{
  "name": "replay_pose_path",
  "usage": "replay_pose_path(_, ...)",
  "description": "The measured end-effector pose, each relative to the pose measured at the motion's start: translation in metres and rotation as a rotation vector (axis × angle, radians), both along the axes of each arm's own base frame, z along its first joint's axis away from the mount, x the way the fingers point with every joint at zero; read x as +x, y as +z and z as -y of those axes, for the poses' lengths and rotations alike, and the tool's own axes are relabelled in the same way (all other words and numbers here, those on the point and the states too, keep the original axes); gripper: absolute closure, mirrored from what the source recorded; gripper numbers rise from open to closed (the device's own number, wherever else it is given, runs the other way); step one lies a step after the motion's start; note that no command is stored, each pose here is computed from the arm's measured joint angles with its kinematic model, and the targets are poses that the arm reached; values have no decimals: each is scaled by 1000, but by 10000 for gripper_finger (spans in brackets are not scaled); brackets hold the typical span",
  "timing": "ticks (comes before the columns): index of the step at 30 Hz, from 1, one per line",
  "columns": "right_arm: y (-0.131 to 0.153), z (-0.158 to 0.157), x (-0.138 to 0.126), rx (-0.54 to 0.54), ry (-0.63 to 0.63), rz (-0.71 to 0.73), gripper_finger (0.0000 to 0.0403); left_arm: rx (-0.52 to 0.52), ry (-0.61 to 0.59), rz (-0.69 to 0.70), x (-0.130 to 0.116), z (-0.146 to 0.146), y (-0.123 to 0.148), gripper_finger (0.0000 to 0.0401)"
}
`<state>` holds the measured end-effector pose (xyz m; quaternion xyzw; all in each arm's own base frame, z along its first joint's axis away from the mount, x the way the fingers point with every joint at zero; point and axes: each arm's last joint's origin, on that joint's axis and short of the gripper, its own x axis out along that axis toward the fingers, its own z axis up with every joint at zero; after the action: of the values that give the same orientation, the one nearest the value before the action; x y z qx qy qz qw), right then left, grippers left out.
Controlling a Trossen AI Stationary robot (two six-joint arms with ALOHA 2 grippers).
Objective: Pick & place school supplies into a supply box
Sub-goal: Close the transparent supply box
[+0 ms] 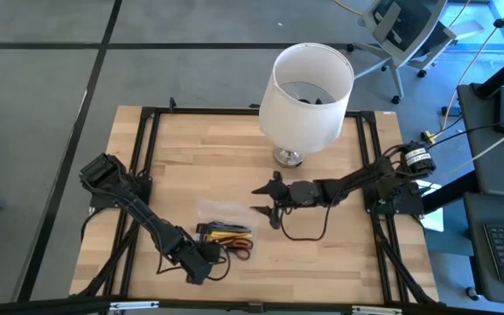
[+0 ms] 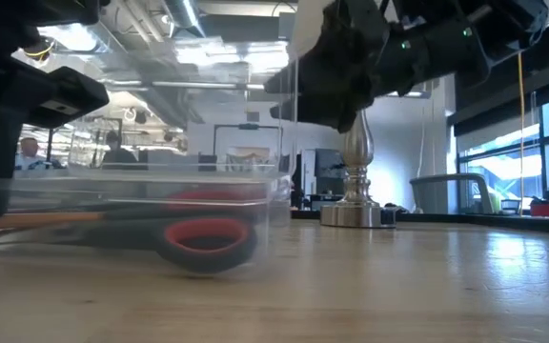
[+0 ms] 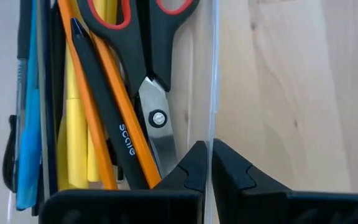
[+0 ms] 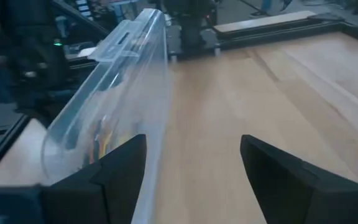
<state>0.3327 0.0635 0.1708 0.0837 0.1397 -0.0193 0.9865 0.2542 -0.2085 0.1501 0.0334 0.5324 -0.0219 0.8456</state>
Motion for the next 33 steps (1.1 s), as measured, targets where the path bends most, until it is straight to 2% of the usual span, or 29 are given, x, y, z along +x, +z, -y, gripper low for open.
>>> replay_pose_path(15, 2, -16, 0, 17, 37, -32, 138, 28, 68, 25, 0, -2, -3, 366)
replay_pose_path(24, 1, -17, -1, 15, 40, -37, 138, 10, 90, 31, 1, -2, -1, 321)
replay_pose_path(33, 1, -17, -1, 13, 41, -37, 138, -4, 130, 23, 5, 2, 13, 280)
